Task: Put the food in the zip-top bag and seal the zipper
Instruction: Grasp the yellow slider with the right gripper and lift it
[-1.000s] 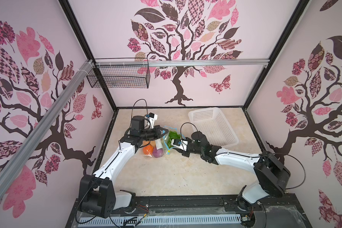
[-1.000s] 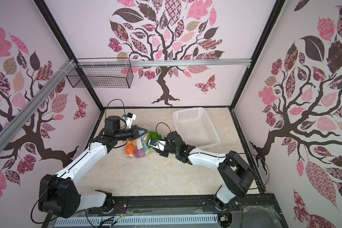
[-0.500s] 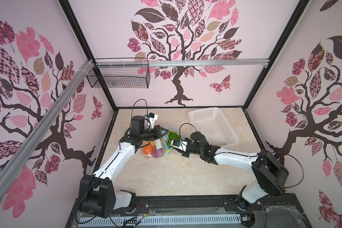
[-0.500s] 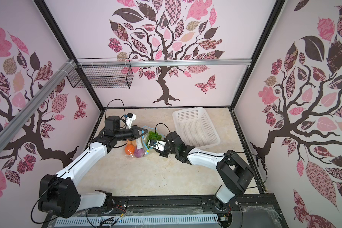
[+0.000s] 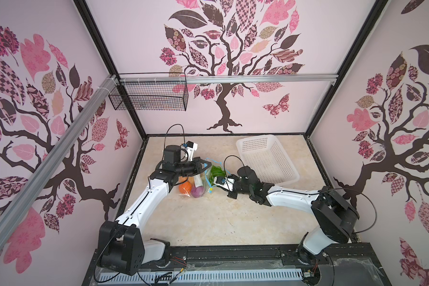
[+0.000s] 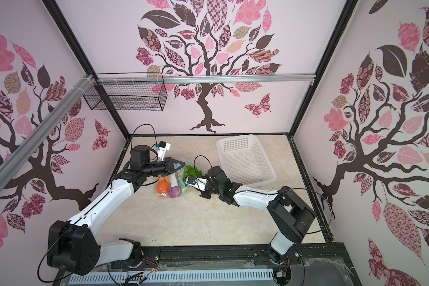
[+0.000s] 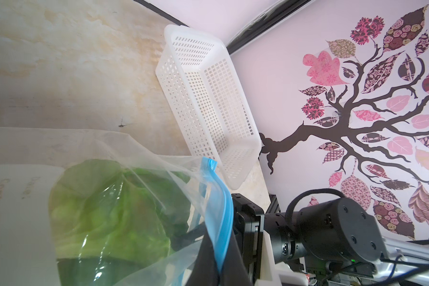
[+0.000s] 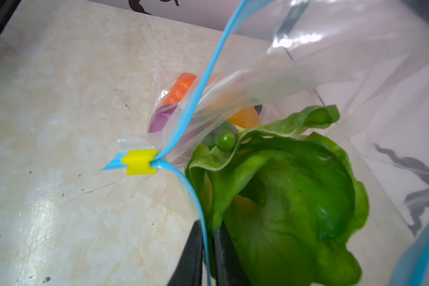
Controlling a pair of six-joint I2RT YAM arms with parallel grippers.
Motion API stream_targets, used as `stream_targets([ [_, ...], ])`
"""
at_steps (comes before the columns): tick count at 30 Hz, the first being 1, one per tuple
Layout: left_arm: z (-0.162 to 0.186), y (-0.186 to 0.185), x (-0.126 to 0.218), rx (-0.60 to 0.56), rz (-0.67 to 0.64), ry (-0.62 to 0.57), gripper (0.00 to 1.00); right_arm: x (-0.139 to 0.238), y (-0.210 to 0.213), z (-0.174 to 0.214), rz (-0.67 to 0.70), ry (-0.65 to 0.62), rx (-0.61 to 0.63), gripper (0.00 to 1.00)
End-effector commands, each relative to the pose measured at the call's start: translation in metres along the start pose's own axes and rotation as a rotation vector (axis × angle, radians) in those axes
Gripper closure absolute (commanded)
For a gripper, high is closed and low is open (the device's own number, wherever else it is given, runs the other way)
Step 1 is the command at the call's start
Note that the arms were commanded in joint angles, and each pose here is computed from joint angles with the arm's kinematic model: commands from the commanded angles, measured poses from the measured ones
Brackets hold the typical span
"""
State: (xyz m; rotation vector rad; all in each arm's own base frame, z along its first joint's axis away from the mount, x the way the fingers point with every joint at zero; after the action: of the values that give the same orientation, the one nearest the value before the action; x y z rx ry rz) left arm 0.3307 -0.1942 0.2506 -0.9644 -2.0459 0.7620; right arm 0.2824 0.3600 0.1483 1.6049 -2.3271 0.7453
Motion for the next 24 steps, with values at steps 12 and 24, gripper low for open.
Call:
stream_targets([
  [12, -0.01, -0.056, 0.001, -0.098, 0.096, -0.002, 1.0, 0.064, 0.002, -0.094, -0.04, -0.285, -0.036, 1.0],
  [24, -0.004, -0.105, -0.016, -0.143, 0.204, 0.083, 0.27, 0.093, -0.001, -0.121, -0.041, -0.353, -0.168, 1.0],
])
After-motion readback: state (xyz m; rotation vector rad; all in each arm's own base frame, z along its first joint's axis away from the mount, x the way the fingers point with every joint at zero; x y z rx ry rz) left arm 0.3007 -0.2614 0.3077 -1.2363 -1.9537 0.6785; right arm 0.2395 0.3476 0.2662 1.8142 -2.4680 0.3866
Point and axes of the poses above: each gripper's point midway between its finger pads, its own x axis back along the fingers, its own y axis along the line the jaws close on, z = x × y, the point moved 1 cm from there along x, back along the fingers, and after that the axes turned 3 degrees about -x, right-handed, at the moved point
